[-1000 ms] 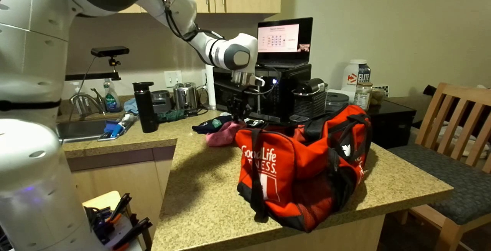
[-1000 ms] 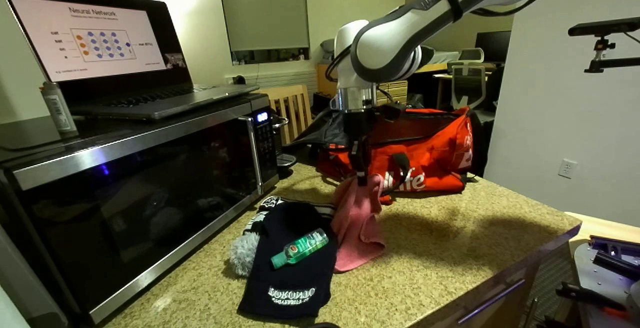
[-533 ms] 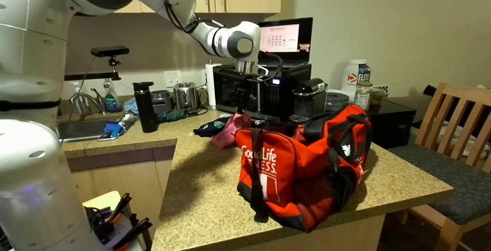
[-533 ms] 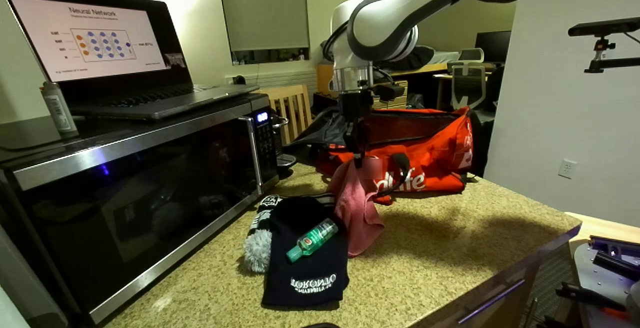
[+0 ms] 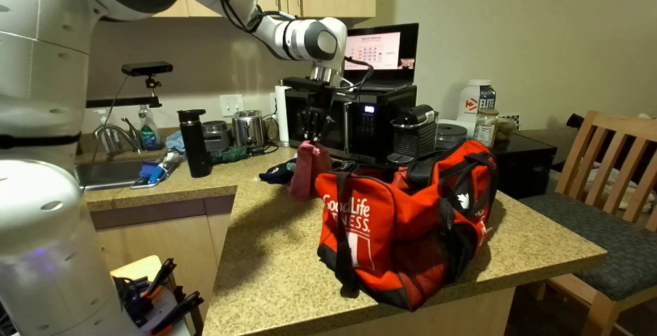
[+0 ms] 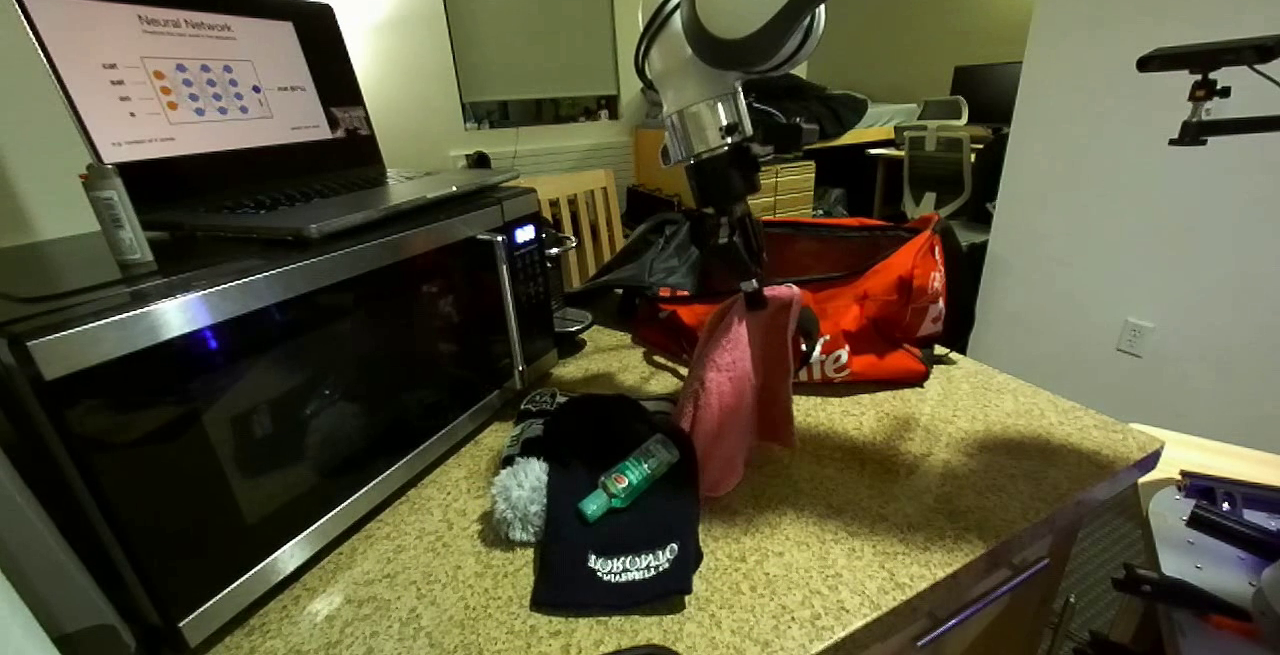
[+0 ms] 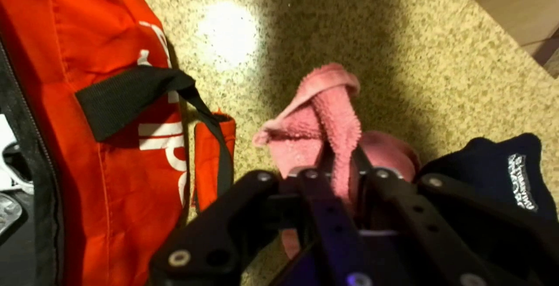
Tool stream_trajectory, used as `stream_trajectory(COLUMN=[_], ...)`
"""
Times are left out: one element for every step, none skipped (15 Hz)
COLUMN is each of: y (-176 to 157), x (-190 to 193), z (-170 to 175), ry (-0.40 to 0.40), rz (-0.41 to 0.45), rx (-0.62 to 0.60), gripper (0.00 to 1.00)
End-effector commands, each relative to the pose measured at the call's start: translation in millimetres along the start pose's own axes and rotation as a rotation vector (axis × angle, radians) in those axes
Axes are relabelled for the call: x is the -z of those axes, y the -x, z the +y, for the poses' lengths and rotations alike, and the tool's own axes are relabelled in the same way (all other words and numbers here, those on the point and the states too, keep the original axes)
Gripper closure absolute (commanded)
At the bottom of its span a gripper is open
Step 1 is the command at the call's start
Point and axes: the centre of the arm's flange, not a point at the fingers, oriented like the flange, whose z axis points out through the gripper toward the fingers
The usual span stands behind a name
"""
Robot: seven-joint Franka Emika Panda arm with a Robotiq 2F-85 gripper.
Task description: Put the pink towel inside the red bag
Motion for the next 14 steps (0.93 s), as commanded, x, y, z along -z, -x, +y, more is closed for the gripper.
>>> stream_trajectory(y=[8, 10, 12, 14, 16, 17, 17, 18, 19, 21, 22, 23, 24, 25], x=[26, 32, 40, 48, 57, 66, 76, 84, 93, 101, 108, 114, 118, 122], z=[-19, -23, -26, -29, -30, -29, -27, -25, -23, -20, -16, -11, -6, 4], ry=[0.034, 0.040, 0.044, 0.049, 0.055, 0.064, 0.069, 0.074, 0.079, 0.082, 0.094, 0.099, 0.120, 0.123], rz=[-0.061, -0.067, -0.068, -0.066, -0.056, -0.043, -0.026, -0.011, 0.007, 0.029, 0.058, 0.080, 0.105, 0.125], rx=[0.020, 0.026, 0.032, 0.037, 0.038, 0.036, 0.032, 0.029, 0.023, 0.016, -0.002, -0.014, -0.038, -0.056], gripper=[0.94, 0.94, 0.94, 0.94, 0.94, 0.94, 0.94, 0.94, 0.94, 0.94, 0.94, 0.94, 0.94, 0.94])
